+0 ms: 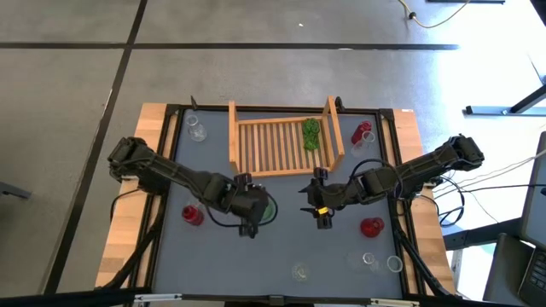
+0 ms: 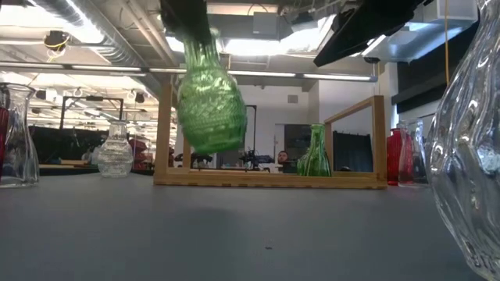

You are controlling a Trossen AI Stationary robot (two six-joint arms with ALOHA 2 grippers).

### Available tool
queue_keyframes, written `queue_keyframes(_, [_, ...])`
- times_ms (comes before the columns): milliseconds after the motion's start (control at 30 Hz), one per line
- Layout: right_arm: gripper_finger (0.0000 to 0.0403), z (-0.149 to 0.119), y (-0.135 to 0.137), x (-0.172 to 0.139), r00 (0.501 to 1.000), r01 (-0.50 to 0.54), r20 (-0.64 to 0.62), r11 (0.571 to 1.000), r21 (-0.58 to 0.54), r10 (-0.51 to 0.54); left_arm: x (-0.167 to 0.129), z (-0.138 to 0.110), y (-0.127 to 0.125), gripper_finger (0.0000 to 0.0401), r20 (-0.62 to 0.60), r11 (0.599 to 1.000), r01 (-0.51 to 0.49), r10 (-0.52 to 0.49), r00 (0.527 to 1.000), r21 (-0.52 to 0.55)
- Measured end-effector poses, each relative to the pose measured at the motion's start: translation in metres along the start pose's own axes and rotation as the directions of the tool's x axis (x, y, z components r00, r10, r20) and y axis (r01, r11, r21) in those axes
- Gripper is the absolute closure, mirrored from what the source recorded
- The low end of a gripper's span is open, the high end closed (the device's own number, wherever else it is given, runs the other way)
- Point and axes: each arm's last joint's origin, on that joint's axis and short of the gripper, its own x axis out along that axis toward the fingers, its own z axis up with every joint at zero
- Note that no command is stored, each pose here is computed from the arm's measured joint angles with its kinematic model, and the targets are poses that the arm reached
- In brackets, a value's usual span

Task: Sort vases onto shelf
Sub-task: Put the green vase on the shelf aligned with the other green vase

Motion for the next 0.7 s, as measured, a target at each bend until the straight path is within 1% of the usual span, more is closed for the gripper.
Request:
queue_keyframes(233, [0.0159,0.001,-0.001,0.0,1.0,0.026,0.012,0.999,-0.023,-0.026,0.019,-0.006,0.005,0.0171,-0.032,0.998,0.067,-0.067,0.997,0.017])
queue_keyframes(333, [0.0159,0.001,-0.001,0.0,0.999,0.037,0.013,0.999,-0.024,-0.037,0.023,-0.009,0.005,0.0171,-0.032,0.997,0.073,-0.072,0.997,0.025])
queue_keyframes(600, [0.0159,0.001,-0.001,0.0,0.999,0.041,0.014,0.998,-0.044,-0.041,0.023,-0.005,0.004,0.0169,0.008,0.995,0.085,-0.086,0.996,0.043])
queue_keyframes(700, [0.0159,0.001,-0.001,0.0,0.999,0.041,0.015,0.998,-0.046,-0.04,0.026,-0.005,0.002,0.0169,0.015,0.994,0.087,-0.088,0.996,0.068])
